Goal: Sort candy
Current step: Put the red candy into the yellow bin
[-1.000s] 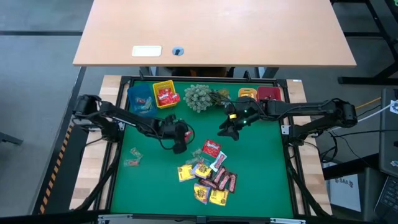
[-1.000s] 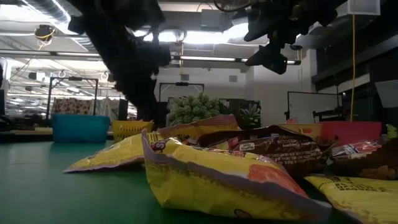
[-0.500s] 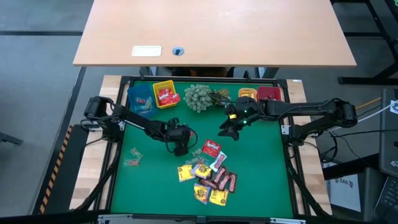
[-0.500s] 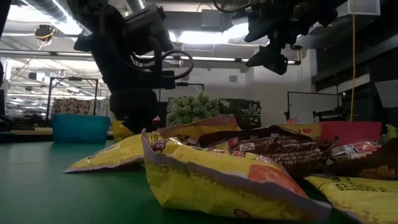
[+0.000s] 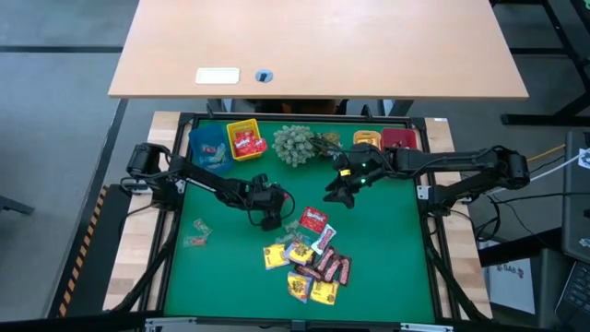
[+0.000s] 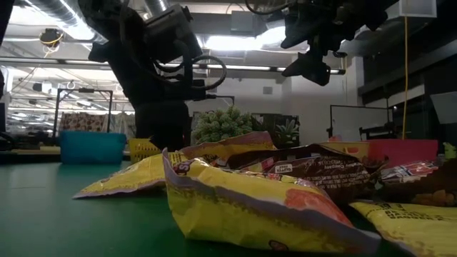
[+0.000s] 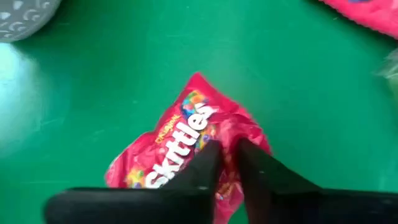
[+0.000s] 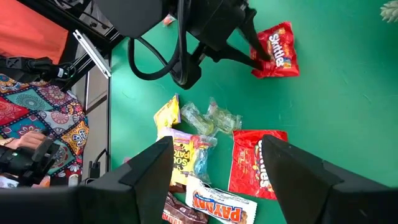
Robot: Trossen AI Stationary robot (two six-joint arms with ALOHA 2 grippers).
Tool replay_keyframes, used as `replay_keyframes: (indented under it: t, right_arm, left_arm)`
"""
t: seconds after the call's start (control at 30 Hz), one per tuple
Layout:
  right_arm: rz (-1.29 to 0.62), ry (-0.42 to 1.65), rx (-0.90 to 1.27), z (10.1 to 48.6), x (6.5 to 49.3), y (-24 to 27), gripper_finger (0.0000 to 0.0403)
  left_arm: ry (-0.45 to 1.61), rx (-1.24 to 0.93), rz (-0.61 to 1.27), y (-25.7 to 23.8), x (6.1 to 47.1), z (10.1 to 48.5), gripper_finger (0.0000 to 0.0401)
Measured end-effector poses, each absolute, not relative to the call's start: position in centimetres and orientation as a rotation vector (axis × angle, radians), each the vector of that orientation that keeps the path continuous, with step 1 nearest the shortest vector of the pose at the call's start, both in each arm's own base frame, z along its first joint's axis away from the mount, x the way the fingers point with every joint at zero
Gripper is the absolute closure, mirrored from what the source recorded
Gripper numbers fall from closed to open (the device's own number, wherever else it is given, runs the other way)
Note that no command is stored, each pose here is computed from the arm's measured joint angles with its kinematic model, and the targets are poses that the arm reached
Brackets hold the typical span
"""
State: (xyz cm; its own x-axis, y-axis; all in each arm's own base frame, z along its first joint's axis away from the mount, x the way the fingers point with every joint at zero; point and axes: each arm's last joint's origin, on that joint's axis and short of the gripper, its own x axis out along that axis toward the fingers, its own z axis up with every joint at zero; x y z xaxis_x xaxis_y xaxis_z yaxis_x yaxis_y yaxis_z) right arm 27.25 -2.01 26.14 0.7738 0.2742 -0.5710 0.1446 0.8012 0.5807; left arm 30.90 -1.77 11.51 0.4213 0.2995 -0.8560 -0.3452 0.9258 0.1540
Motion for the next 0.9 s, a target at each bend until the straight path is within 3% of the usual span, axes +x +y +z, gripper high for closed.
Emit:
replay_keyframes:
  t: [0.1,0.43,0.67,0.9]
  right_arm:
    - [0.076,0.695,0.651,26.1,27.3,-2.0,0.0158]
    - [0.106,0.702,0.661,26.1,27.2,-1.9,0.0158]
    - [0.132,0.732,0.671,25.6,27.5,-1.6,0.0158]
    - [0.166,0.806,0.652,24.0,28.5,0.2,0.0158]
  left_arm:
    - [1.026,-0.069,0.405,-1.6,30.9,12.3,0.0394]
    - [0.9,-0.161,0.522,2.4,28.9,18.0,0.0401]
    - [0.879,-0.197,0.749,7.0,25.7,21.0,0.0401]
    - [0.854,-0.203,0.985,11.2,24.1,21.3,0.04]
